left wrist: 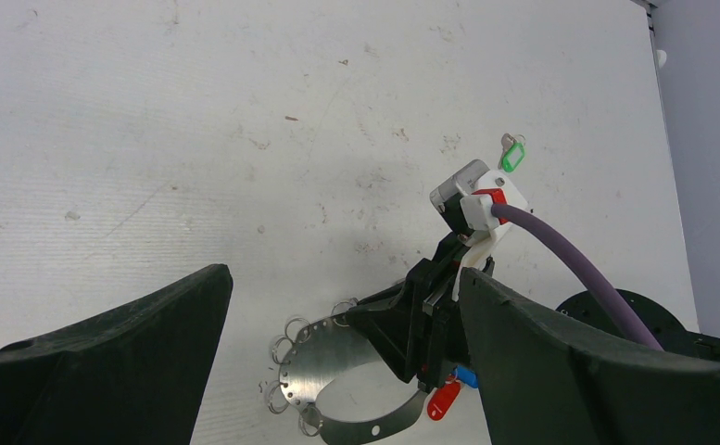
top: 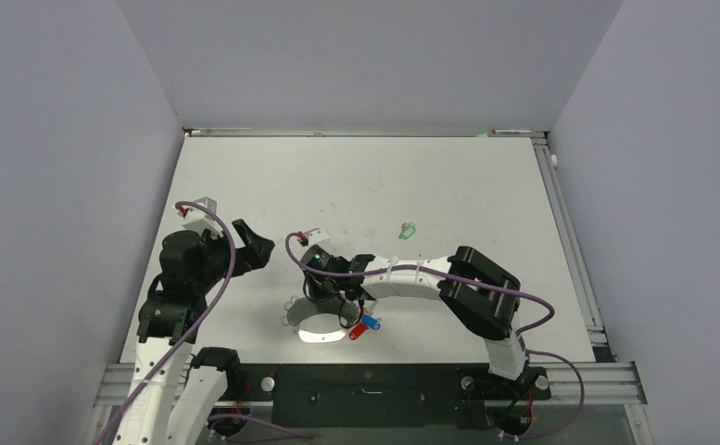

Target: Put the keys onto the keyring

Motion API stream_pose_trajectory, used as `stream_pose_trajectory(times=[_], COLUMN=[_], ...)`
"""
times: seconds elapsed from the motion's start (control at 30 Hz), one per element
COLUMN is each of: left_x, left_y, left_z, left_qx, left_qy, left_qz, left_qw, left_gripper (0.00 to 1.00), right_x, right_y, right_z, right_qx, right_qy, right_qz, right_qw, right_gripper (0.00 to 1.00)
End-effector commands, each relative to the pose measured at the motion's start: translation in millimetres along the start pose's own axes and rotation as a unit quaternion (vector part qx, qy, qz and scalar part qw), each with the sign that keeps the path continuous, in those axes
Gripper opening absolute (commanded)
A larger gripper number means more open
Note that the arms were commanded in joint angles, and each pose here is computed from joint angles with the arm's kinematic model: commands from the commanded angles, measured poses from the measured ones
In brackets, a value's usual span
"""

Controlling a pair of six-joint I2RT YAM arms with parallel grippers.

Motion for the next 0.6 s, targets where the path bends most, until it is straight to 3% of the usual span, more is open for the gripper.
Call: stream_pose_trajectory(times=[0.0, 0.57], left_x=[-3.2, -3.1], left_y=[2.2, 2.3], left_z=[7.7, 7.6], left_qx=[-0.021, -0.020], left_qy=[-0.009, -0.009], left_qz=[-0.006, -0.006], left_qw=[1.000, 1.000], left_gripper=[0.90, 0.90], right_x=[0.5, -1.2], right_y=[-4.9, -9.7], right_z=[7.2, 6.5], right_qx=[-0.015, -0.013], right_qy=[-0.004, -0.003], right_qz=[0.003, -0.005], right_qw=[1.000, 1.000], right_gripper=[0.18, 0.17])
Point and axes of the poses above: each gripper's point midway between its finger pads, its own y axis back along the fingers, its own x axis along the line the jaws close on, z = x × y, the point moved 9 cm from there along y, back along the fingers
